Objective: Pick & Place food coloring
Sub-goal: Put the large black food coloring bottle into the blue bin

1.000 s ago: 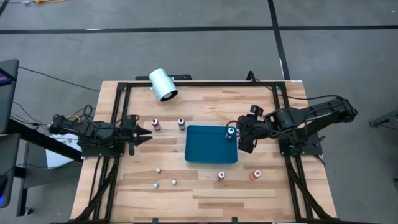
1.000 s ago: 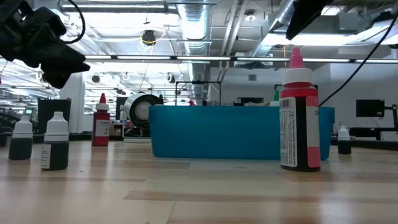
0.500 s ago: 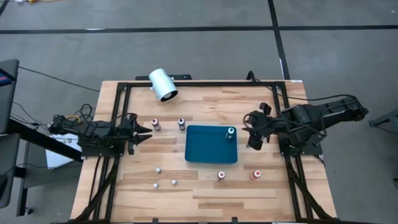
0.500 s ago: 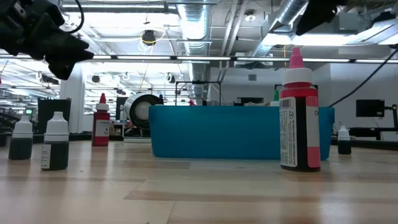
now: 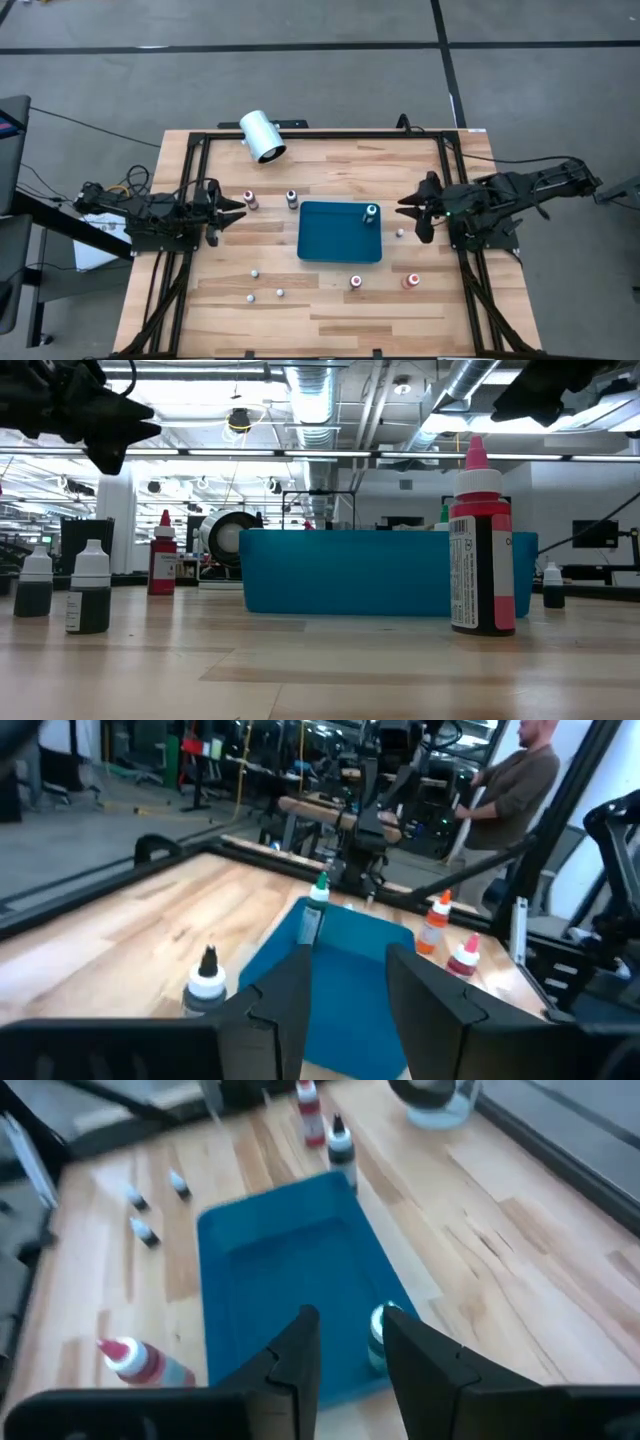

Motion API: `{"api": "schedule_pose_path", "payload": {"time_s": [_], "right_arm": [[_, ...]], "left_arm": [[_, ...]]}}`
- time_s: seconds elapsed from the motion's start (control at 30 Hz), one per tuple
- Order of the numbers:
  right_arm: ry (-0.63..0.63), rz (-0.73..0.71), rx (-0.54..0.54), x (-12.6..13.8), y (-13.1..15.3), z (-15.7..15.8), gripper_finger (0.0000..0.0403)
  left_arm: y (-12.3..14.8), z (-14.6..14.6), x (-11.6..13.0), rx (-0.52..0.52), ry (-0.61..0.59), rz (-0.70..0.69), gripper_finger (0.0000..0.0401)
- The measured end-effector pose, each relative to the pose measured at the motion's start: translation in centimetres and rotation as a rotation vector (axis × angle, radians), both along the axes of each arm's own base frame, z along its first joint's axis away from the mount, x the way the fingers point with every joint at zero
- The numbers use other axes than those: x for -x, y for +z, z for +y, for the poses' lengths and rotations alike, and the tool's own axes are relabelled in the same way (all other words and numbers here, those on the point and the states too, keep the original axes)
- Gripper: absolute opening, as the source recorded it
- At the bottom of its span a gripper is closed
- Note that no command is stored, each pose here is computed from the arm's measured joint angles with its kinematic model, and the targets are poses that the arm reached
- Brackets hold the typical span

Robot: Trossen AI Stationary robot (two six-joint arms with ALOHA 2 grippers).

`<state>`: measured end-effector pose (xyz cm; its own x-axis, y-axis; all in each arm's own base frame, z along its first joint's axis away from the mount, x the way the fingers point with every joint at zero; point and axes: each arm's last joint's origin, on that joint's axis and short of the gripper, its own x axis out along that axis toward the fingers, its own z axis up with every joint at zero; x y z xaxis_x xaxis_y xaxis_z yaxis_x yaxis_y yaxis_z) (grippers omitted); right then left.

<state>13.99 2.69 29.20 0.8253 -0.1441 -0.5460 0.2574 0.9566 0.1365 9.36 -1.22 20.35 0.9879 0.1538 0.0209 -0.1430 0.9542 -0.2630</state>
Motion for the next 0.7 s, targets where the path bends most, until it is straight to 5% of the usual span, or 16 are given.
{"api": "schedule_pose_path", "payload": {"time_s": [0.7], "right_arm": [[-0.001, -0.333, -0.097, 6.9, -3.4, -1.8, 0.0097]], "left_arm": [[5.3, -0.4, -5.4, -0.111, 0.099, 0.247, 0.0122]]}}
